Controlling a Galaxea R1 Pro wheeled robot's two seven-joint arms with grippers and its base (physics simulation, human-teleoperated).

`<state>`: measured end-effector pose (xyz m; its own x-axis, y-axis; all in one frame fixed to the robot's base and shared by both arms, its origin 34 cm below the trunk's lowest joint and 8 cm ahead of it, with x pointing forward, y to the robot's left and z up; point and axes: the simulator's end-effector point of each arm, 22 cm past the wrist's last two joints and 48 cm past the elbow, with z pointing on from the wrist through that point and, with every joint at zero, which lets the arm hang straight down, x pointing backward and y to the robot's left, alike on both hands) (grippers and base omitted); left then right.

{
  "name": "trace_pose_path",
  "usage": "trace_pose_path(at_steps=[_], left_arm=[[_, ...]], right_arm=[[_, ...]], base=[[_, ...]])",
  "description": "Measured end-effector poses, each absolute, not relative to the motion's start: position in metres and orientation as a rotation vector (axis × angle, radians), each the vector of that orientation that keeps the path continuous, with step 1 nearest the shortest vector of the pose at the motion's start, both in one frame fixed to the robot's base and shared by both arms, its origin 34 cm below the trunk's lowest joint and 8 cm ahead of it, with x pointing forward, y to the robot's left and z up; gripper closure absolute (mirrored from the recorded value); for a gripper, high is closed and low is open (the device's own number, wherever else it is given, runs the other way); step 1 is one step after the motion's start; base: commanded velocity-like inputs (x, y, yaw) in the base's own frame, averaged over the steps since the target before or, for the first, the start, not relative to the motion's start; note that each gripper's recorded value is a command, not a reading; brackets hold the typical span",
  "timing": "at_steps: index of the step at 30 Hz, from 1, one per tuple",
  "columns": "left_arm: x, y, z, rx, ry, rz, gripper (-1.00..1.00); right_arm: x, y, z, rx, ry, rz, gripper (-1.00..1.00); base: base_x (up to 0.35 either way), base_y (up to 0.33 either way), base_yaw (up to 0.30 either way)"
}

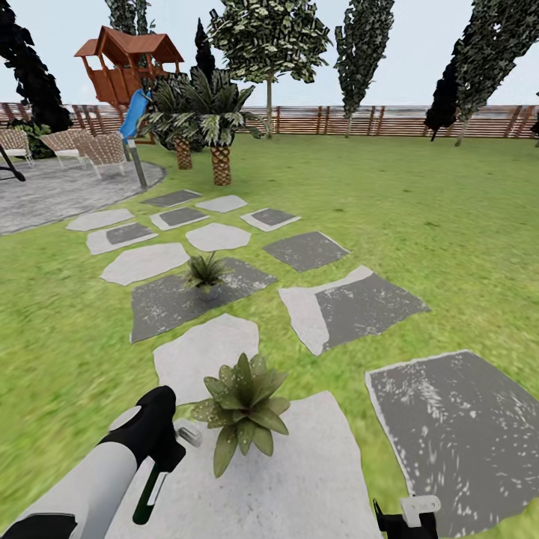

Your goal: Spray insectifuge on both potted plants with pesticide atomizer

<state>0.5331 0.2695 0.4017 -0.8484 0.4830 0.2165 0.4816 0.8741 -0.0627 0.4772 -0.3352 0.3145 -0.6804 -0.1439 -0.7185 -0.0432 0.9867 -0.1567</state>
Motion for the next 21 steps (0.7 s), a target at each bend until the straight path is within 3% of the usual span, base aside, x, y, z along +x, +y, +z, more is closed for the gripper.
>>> trace_pose_path(at_steps=[21], left_arm=[[0.487,0.248,0.379,-0.75,-2.74,0.079,1.0]], right_arm=[[0.478,-0.335,0.315,-0.129,2.316,-0.162,-1.0]], base=[[0.001,0.0,0.0]])
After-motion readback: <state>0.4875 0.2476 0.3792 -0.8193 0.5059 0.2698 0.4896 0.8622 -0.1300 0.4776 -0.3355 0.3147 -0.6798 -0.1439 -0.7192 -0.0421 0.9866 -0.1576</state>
